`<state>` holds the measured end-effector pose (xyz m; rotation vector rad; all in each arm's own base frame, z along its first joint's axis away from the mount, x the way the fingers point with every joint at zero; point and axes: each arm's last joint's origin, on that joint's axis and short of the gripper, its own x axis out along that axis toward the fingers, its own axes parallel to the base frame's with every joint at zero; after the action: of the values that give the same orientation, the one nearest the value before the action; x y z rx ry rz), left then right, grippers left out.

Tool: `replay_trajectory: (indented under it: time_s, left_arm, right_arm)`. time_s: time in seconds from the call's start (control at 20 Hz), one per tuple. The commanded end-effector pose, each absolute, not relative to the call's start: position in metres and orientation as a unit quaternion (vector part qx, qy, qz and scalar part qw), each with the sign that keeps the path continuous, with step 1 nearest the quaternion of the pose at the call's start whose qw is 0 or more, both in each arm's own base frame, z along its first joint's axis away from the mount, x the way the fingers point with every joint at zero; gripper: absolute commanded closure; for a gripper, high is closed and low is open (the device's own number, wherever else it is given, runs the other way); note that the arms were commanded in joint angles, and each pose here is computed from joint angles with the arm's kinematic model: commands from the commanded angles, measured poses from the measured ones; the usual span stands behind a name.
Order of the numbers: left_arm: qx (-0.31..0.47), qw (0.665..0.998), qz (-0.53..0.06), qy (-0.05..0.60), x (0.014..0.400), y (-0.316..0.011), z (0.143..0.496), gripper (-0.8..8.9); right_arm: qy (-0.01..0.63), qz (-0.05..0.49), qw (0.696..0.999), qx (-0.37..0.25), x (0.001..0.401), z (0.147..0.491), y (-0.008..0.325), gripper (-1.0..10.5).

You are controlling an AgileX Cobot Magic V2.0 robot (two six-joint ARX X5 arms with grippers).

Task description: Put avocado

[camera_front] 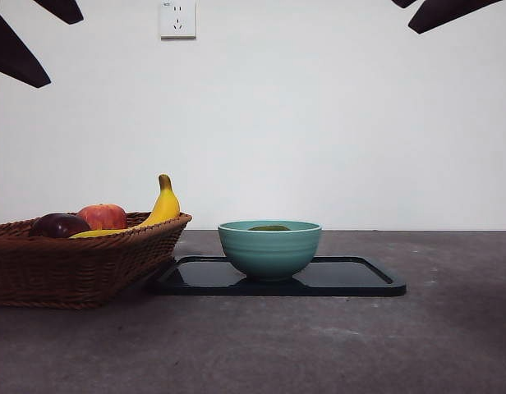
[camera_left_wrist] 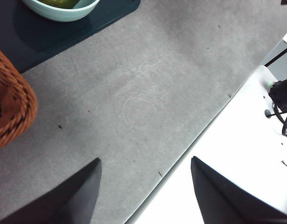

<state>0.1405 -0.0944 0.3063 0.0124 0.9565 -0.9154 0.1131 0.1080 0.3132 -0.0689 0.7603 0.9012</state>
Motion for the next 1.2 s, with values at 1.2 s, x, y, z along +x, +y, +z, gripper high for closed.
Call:
replay_trajectory:
  time_s: [1.2]
  left_arm:
    - [0.012,0.788,-0.434,0.437,0.1412,-0.0960,0.3083,8.06]
  right_arm:
    - [0.348,0.438,0.828,-0.024,0.1137,0.3168,0.1117,9.4]
